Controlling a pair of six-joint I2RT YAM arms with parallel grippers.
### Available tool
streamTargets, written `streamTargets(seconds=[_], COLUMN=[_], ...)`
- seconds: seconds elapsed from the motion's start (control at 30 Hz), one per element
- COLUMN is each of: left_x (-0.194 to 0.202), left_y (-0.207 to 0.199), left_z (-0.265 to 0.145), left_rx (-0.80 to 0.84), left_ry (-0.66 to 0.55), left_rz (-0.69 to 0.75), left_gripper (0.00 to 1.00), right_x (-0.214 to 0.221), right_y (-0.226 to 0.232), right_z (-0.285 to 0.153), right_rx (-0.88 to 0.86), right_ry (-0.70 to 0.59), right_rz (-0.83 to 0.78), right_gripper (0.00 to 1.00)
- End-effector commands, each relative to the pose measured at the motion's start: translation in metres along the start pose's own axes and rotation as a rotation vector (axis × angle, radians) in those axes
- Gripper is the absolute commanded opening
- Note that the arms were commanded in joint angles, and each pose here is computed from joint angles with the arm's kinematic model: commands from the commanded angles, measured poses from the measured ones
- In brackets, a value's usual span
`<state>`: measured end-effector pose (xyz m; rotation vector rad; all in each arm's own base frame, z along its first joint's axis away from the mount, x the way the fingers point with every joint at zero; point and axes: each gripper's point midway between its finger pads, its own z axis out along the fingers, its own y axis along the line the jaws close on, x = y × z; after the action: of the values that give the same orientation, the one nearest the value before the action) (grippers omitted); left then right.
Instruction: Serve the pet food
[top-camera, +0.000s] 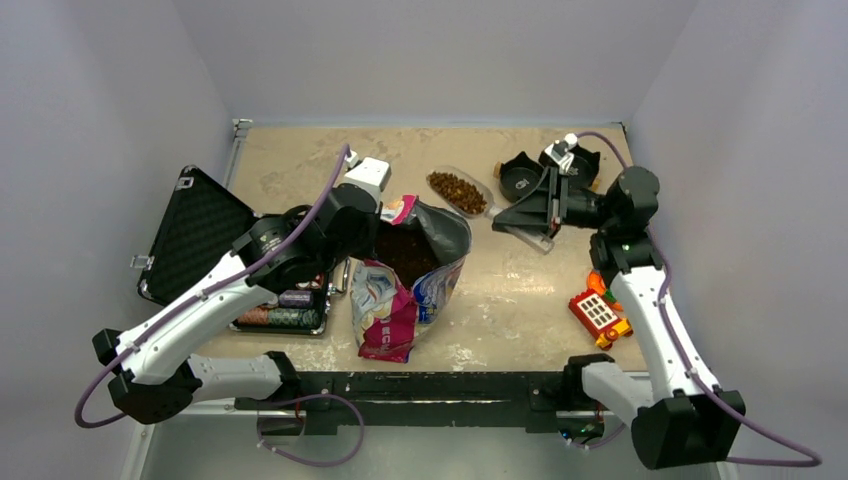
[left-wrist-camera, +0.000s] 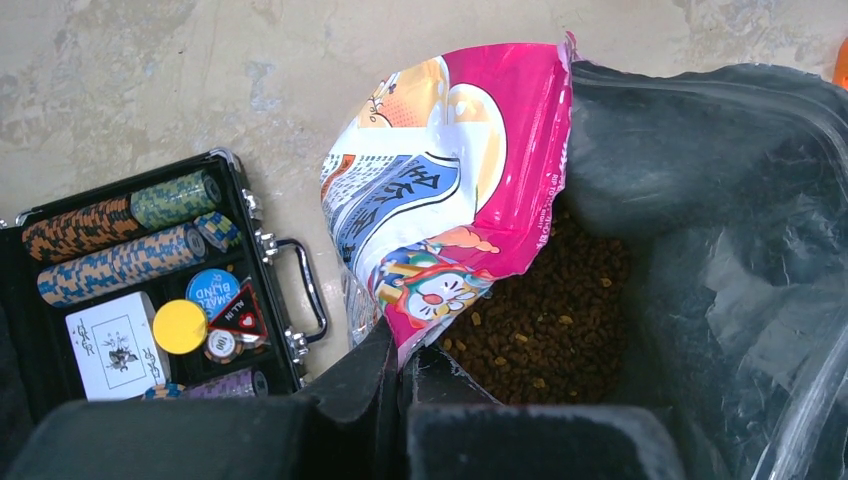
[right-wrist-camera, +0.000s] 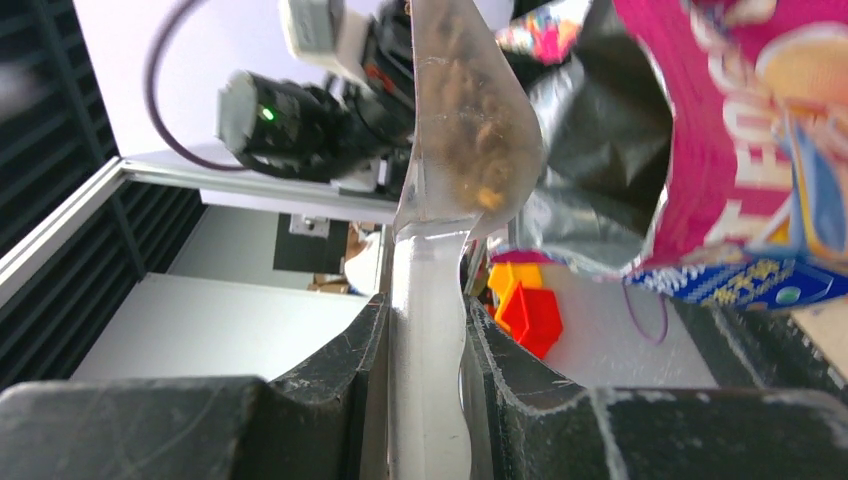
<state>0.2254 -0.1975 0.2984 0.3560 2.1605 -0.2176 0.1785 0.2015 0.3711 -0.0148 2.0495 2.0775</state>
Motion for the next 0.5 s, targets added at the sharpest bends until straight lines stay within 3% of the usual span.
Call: streamTargets(seconds=[0.0,0.3,0.47], left_x=[-0.064,-0.061,-0.061], left_y=[0.002,-0.003,-0.004], left_z=[-0.040,-0.047,-0.050], left_rx=[0.066,0.120,0.136], left_ry=[-0.261,-0.258,-0.260], left_rz=[-0.124,-0.110,-0.107], left_gripper=[0.00,0.00,0.00], right_x=[-0.044,-0.162,-0.217], right_y=[0.033,0.018,-0.019], right_z=[-0.003,-0.028,-0.042], right_rx=[-0.023,-0.022,-0.021], right_ry=[-0.091,-0.334,-0.424], right_rz=[-0.119,-0.158,-0.136], right_gripper=[0.00,0.00,0.00])
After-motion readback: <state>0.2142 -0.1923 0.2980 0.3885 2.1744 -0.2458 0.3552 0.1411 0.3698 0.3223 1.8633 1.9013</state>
